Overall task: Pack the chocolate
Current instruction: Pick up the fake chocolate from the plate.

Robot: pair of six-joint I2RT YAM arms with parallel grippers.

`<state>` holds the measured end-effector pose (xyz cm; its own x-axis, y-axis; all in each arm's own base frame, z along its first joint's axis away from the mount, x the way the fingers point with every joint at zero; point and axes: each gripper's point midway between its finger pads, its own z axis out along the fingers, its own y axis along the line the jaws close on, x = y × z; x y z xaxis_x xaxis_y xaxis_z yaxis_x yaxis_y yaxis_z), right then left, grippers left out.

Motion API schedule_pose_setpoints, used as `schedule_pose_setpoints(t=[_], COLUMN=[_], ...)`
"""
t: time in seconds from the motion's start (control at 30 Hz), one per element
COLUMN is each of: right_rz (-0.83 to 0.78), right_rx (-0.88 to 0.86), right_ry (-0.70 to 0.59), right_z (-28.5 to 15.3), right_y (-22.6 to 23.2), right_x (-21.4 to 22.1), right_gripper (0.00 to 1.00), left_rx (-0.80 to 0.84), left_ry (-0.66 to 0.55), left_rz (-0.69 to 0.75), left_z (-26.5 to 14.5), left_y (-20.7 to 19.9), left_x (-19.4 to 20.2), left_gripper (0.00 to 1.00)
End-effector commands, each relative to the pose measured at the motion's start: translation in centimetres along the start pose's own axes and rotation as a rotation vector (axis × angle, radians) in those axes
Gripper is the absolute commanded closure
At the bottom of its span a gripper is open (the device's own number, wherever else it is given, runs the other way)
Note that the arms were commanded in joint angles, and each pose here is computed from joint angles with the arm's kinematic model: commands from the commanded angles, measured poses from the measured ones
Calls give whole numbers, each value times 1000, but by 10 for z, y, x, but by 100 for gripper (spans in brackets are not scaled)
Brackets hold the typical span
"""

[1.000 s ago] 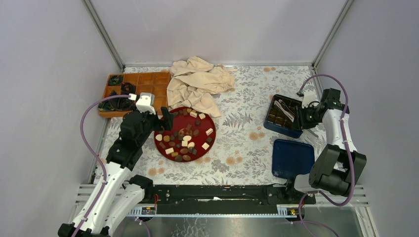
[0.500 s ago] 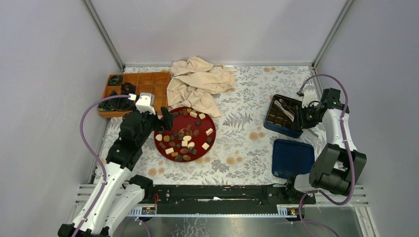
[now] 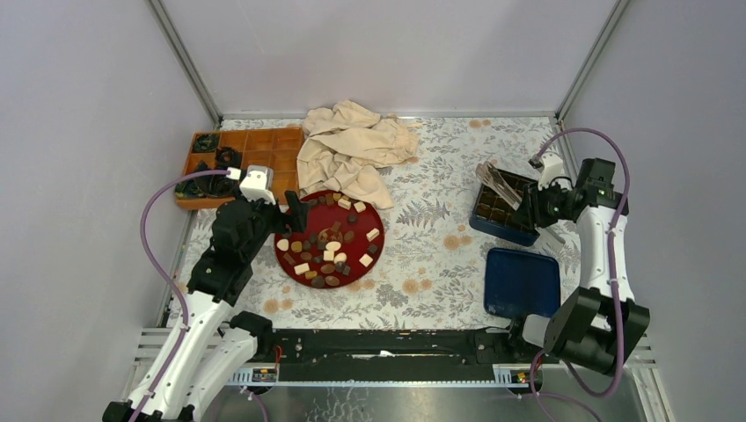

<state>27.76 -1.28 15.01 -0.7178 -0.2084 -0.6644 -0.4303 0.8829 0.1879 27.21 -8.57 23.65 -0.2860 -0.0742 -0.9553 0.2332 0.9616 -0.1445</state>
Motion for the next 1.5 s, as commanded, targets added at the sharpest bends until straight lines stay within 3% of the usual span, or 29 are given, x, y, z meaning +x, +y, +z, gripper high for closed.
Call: schedule_pose_setpoints(t=[0.0,0.23,0.7,1.13,1.47], right_rz=[-111,-141,-235,-298,-489], right_rx=[-144,-272,-355,-378,-403], right_ry=[-160,-209,-234,-158,-39], right_z=[-20,-29,-8,3,24], right_y=[39,75,105,119,154], right_x=[-32,-41,-42,-42,-31], right_gripper=[61,62,62,61,62], left_rx=[31,34,28,55,27], left_ry=[-73,-73,-89,-73,-13], left_rz=[10,10,16,10,15], left_z=[-1,1,-2,2,13], left_y=[-5,-5,-4,-8,-3], left_x=[-16,-14,-18,-14,0], left_gripper=[2,2,2,2,2])
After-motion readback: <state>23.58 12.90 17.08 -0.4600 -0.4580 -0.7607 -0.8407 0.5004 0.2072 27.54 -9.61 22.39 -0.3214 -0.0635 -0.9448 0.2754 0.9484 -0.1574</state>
